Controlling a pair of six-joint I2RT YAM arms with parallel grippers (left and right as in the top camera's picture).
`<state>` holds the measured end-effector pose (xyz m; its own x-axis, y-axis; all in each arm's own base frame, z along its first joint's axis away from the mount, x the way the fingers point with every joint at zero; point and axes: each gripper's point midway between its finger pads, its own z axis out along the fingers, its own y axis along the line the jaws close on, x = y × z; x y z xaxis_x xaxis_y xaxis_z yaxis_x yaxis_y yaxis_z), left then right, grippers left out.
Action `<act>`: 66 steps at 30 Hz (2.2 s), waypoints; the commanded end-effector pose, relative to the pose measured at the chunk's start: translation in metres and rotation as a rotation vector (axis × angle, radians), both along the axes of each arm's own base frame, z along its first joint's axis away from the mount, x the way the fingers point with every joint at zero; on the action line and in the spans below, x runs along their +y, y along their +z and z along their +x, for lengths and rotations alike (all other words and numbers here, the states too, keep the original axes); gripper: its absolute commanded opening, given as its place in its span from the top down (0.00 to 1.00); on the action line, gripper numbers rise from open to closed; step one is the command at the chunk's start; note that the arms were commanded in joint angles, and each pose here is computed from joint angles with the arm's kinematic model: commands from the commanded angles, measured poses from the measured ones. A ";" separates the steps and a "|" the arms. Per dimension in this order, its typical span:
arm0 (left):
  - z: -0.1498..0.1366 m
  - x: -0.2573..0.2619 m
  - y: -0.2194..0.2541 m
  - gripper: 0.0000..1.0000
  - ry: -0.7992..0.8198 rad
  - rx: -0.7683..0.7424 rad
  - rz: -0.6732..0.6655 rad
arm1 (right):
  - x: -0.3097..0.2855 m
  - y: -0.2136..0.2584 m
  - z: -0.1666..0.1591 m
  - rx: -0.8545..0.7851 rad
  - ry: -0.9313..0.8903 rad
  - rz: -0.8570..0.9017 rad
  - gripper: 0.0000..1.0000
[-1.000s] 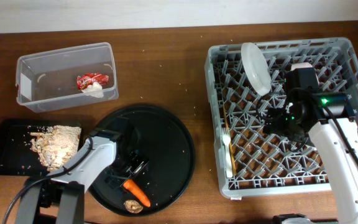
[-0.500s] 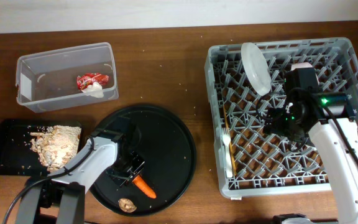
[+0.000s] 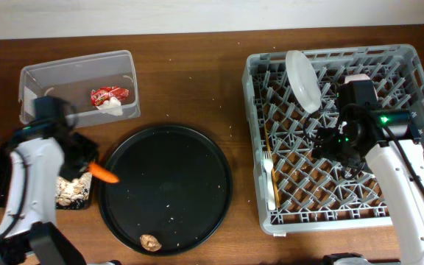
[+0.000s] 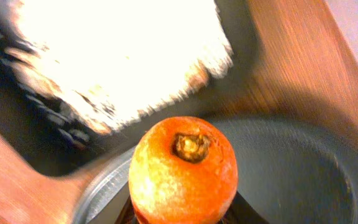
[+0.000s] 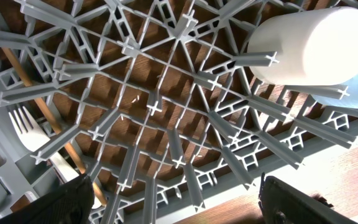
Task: Sort waste into correct bins and load items into the dishwasher rack
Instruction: 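Carry the carrot left and drop it onto the black tray, then grasp the brown lump on the platter with the left gripper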
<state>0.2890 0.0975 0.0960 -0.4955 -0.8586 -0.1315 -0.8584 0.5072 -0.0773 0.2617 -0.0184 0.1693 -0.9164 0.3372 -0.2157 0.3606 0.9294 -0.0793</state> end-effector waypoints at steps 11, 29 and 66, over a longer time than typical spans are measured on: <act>-0.039 0.132 -0.003 0.75 0.343 -0.014 0.184 | -0.005 -0.010 -0.004 0.026 -0.001 -0.015 0.13; -0.059 0.123 -0.075 0.64 0.325 0.223 0.091 | -0.005 -0.010 -0.004 0.026 -0.001 -0.015 0.13; -0.162 -0.167 -0.069 0.43 -0.423 0.579 -0.235 | -0.004 -0.009 -0.003 0.021 -0.001 -0.015 0.16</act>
